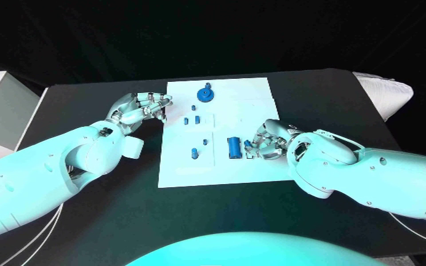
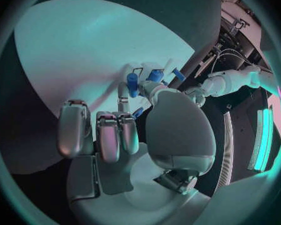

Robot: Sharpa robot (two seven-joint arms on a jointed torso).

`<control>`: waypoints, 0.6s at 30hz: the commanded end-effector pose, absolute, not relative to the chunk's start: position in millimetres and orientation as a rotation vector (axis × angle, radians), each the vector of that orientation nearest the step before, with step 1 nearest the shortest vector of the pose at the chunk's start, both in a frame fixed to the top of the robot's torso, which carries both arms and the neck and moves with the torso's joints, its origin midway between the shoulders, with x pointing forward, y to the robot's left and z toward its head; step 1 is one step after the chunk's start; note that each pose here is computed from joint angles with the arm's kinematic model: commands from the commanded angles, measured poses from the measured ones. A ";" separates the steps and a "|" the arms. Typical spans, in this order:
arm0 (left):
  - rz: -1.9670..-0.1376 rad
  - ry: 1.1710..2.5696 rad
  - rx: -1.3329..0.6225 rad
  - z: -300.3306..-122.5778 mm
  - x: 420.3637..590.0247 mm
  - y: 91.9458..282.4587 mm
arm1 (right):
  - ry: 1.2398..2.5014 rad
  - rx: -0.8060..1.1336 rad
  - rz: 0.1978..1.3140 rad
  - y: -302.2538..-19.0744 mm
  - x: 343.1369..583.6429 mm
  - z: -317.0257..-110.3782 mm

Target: Assemble the parts on the task board

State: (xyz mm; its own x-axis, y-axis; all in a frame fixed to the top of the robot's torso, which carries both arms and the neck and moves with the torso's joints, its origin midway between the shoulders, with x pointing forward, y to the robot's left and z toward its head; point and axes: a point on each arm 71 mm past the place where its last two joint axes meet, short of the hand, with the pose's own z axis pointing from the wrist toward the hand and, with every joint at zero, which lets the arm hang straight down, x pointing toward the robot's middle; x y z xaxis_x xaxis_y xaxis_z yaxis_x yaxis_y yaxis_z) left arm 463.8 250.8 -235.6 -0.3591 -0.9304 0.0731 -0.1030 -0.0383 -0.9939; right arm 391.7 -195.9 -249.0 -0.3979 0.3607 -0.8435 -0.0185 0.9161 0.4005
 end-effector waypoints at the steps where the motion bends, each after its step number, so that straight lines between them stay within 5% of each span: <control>1: -1.502 1.528 -1.119 -234.5 463.4 248.4 | 1.986 0.210 0.402 -193.7 389.6 -252.5; 18: -1.499 1.527 -1.121 -234.8 463.7 248.6 | 1.934 0.187 0.397 -192.9 391.2 -249.2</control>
